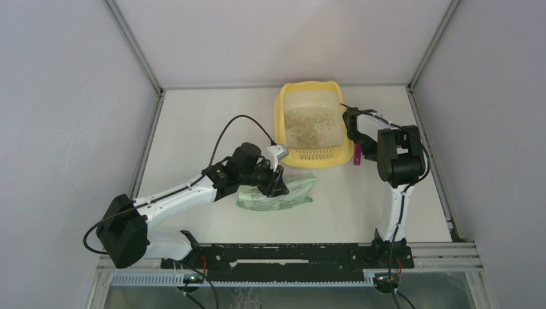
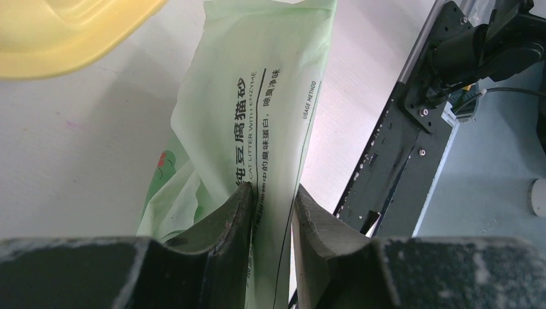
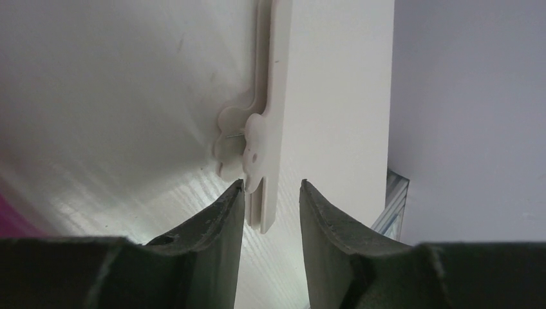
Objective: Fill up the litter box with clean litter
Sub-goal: Pick up the clamp at the center of the board.
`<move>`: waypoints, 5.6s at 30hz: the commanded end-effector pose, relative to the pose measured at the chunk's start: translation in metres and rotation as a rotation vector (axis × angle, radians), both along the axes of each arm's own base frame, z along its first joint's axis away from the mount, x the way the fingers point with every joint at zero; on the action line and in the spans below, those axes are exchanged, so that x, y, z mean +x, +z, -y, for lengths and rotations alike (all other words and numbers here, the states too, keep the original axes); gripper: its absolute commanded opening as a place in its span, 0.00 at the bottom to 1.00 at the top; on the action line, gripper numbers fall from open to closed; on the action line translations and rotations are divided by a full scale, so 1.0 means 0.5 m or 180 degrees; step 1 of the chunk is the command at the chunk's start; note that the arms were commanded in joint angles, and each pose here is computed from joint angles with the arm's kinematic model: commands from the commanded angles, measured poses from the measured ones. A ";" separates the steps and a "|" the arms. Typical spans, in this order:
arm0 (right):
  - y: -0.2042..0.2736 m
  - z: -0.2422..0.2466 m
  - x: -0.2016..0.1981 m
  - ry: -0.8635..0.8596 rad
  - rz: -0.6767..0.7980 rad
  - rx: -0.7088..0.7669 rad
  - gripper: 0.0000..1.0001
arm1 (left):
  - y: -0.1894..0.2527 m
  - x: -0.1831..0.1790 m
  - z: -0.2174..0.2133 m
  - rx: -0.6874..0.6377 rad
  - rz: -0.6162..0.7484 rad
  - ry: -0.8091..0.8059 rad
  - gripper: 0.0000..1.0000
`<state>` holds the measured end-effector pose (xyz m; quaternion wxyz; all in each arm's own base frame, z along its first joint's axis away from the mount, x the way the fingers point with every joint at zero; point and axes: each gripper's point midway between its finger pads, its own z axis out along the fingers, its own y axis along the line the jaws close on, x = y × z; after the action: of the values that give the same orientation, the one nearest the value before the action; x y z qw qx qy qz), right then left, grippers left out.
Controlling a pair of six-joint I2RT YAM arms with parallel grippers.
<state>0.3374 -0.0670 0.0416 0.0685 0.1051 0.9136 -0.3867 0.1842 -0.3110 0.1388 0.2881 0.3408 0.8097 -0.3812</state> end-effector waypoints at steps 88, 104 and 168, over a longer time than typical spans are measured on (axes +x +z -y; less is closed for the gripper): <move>0.555 -0.610 -0.285 0.2738 0.1263 0.5595 0.00 | 0.308 0.028 -0.061 -0.1547 0.0652 0.0235 1.00; 0.510 -0.637 -0.339 0.2958 0.0868 0.6048 0.00 | 0.317 0.027 -0.053 -0.1970 0.0406 0.0191 1.00; 0.568 -0.710 -0.390 0.3804 0.0813 0.6414 0.73 | 0.442 0.011 -0.056 -0.3364 -0.0901 -0.0356 0.14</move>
<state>0.1371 0.2779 0.3095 0.1918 -0.2929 0.7158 0.6042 0.1921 -0.2850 0.3488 0.2795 0.1205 0.5354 -0.7879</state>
